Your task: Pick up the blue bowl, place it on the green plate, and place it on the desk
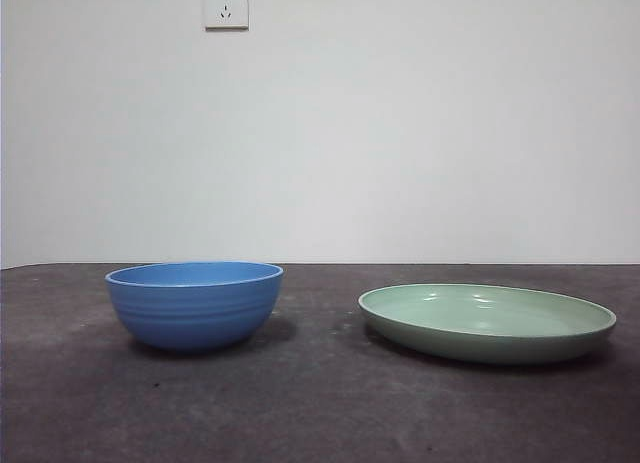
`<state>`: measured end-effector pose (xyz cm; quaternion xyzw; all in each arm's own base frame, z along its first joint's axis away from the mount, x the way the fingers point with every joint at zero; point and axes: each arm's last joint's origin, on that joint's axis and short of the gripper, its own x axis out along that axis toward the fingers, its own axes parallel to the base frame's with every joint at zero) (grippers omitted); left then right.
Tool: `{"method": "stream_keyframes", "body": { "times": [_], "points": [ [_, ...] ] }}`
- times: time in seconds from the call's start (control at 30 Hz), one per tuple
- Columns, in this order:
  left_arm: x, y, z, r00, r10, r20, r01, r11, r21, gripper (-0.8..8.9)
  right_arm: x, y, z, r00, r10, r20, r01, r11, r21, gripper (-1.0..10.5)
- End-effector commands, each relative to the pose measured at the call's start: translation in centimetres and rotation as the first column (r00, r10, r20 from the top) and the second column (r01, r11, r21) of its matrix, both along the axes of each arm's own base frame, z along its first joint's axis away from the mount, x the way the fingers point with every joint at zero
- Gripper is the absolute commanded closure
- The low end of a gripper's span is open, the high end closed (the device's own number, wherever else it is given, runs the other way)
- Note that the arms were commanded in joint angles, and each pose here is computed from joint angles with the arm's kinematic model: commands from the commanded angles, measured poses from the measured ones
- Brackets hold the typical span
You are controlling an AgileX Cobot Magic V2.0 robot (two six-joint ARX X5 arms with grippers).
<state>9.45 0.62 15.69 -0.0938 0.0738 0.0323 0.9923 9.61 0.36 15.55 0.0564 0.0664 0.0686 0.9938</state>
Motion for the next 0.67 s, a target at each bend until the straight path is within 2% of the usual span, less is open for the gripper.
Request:
{"method": "stream_keyframes", "body": {
  "times": [0.03, 0.27, 0.43, 0.67],
  "points": [
    [0.1, 0.0, -0.7, 1.0, 0.022, -0.017, -0.023, 0.994, -0.103, 8.04, 0.0, 0.0, 0.3, 0.999, 0.005, 0.035, -0.006, 1.0, 0.029, 9.4],
    [0.1, 0.0, -0.5, 0.999, 0.029, -0.012, -0.031, 0.988, -0.15, 8.04, 0.0, 0.0, 0.5, 0.998, 0.008, 0.054, -0.01, 0.999, 0.044, 9.4],
    [0.0, 0.0, -0.2, 0.999, 0.032, -0.002, -0.032, 0.984, -0.175, 8.04, 0.1, 0.0, 0.8, 0.998, -0.012, 0.069, 0.003, 0.992, 0.123, 9.4],
    [-0.3, 0.0, 1.4, 0.998, 0.042, 0.047, -0.029, 0.968, -0.251, 8.04, 0.0, 0.0, 1.7, 0.991, -0.027, 0.129, -0.007, 0.968, 0.251, 9.4]
  ]
}}
